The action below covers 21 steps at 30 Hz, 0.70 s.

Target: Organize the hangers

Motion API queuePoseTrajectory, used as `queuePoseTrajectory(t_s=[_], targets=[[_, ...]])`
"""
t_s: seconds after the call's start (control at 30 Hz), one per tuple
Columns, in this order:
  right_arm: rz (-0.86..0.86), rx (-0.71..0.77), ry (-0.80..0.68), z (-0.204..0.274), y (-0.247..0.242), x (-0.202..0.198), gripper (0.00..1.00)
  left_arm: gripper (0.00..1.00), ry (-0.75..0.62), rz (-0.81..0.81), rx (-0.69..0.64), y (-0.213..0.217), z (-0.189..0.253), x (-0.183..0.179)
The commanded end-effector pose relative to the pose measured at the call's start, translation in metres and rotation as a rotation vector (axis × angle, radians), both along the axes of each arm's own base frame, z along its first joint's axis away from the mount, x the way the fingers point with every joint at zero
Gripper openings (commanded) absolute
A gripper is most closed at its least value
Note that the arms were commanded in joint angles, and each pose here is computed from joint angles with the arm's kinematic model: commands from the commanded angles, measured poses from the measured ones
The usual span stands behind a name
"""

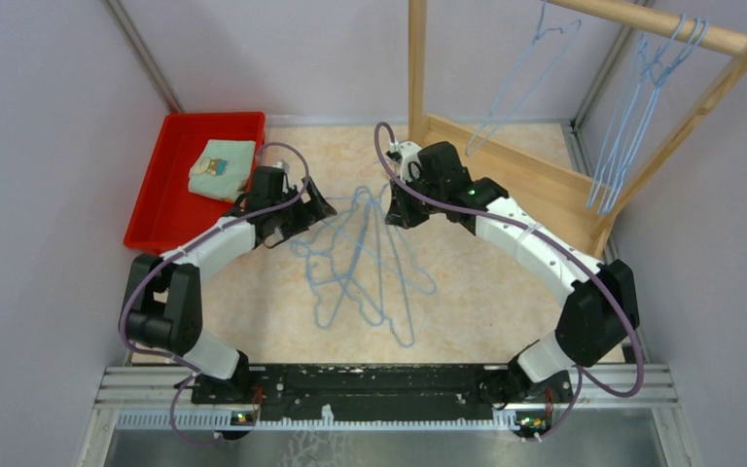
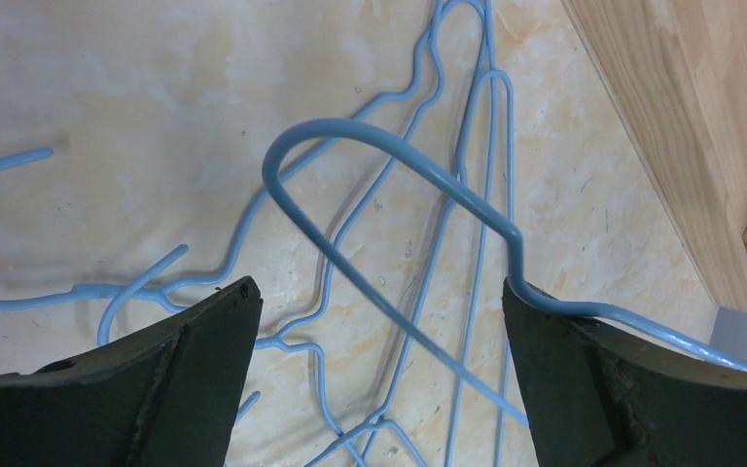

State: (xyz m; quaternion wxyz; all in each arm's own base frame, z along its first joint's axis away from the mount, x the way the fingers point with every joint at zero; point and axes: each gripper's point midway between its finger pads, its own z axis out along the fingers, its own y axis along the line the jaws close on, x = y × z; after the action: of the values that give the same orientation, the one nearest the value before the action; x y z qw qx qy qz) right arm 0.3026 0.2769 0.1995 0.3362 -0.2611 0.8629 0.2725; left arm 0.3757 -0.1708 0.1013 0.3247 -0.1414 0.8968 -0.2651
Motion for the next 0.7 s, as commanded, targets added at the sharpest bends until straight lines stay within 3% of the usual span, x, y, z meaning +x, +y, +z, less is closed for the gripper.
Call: queuePoseTrajectory(t_s=[0.0, 0.2, 0.4, 0.67], targets=[[0.229, 0.265, -0.123, 0.091, 0.035, -0.025, 0.0, 0.99, -0.037, 0.003, 0.01, 0.001, 0.008, 0.004], [0.369, 0.321, -0.122, 0.109, 0.039, -0.051, 0.0, 0.99, -0.064, -0.01, 0.0, -0.005, 0.014, 0.017], [0.18, 0.196, -0.181, 0.094, 0.02, -0.019, 0.0, 1.0, -0.156, -0.105, -0.061, -0.021, 0.051, 0.018], [-0.02, 0.099, -0.236, 0.081, 0.0, 0.015, 0.0, 1.0, -0.221, -0.197, -0.03, -0.013, 0.087, -0.023]])
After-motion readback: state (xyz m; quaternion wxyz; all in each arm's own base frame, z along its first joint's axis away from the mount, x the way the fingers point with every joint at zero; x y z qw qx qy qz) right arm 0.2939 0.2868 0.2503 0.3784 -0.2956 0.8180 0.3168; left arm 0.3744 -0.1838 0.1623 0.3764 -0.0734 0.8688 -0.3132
